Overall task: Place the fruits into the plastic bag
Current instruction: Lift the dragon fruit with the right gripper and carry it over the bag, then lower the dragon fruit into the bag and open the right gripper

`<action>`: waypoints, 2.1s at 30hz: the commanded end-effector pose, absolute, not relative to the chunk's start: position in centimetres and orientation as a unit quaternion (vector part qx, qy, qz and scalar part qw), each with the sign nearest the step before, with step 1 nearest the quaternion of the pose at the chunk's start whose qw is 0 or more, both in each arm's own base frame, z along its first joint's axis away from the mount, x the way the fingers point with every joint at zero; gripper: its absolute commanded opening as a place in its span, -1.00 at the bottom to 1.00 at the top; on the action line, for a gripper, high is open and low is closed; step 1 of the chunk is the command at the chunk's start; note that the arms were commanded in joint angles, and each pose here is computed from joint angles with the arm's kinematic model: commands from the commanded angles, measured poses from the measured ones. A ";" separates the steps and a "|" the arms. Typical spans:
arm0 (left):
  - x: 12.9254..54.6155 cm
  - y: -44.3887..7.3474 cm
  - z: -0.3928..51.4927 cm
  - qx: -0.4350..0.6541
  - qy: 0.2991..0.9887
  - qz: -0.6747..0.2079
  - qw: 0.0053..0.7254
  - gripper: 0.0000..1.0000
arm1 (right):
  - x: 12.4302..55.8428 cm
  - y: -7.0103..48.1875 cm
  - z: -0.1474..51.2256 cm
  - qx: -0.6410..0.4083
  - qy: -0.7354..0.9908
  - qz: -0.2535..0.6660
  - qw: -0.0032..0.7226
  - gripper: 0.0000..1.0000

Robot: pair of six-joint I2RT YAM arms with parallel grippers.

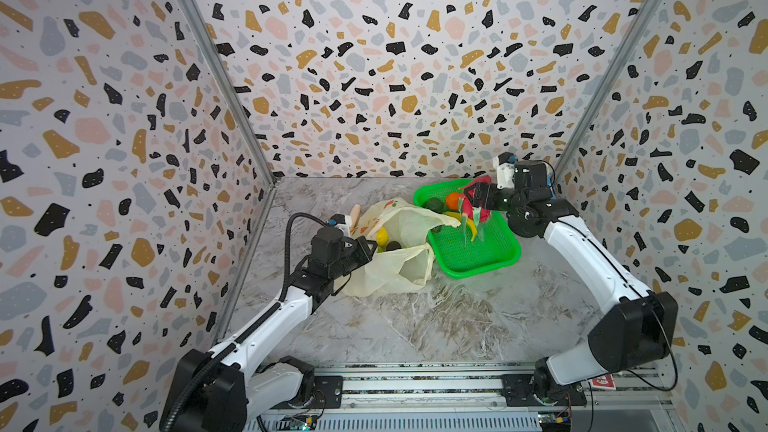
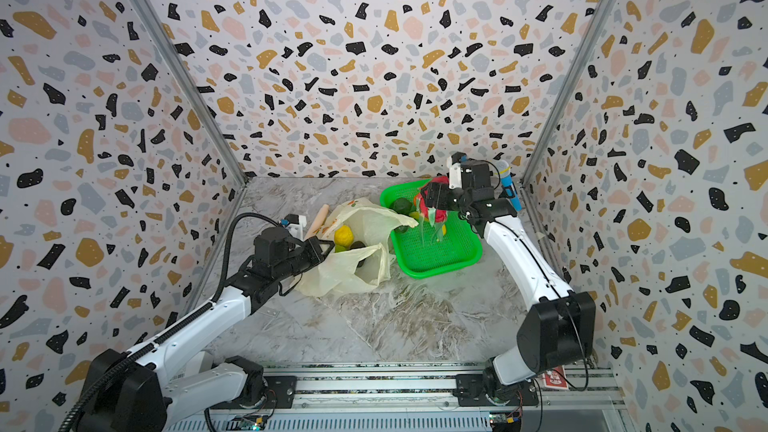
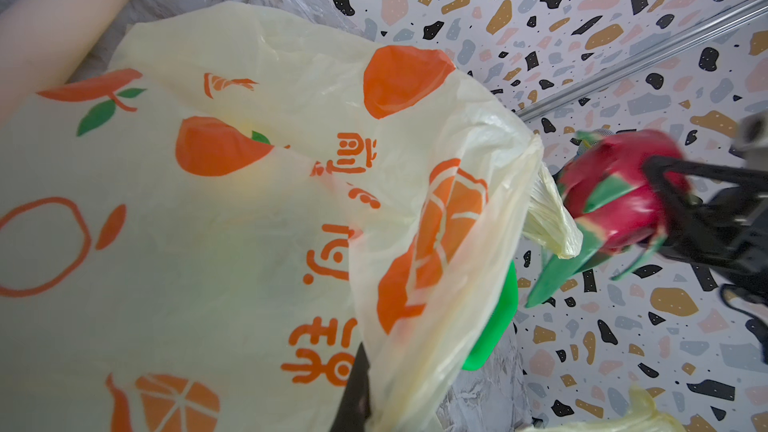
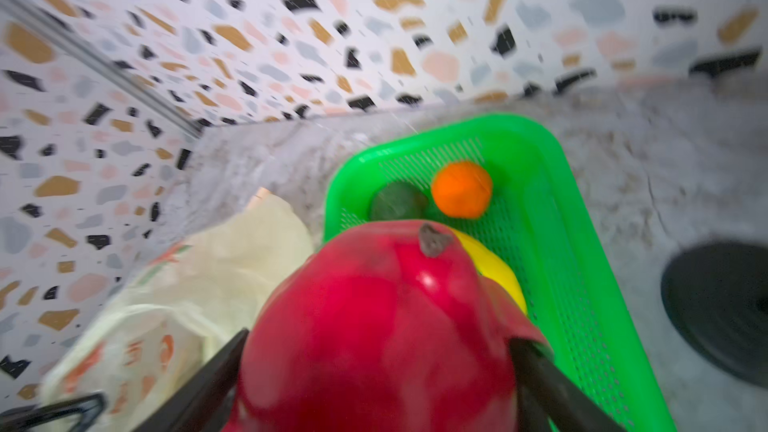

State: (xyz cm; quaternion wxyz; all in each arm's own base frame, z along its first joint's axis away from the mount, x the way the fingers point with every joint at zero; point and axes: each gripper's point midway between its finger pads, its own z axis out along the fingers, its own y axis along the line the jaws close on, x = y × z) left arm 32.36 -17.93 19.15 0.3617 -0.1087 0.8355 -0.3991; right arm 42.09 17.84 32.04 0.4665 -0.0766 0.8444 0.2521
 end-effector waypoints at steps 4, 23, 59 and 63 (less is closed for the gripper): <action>32.6 -18.2 21.0 -0.092 0.822 -0.413 0.380 -1.00 | 36.2 25.1 46.6 -0.188 0.699 0.315 0.614 -0.98; 32.6 -18.5 22.6 -0.083 0.814 -0.425 0.388 -1.00 | 31.5 33.8 37.8 -0.286 0.694 0.307 0.585 -1.00; 31.0 -19.6 23.3 -0.032 0.804 -0.452 0.385 -1.00 | 41.3 38.2 28.9 -0.183 0.787 0.345 0.478 0.73; 30.9 -19.5 22.7 -0.034 0.806 -0.451 0.382 -1.00 | 41.3 37.9 29.9 -0.204 0.779 0.353 0.477 0.98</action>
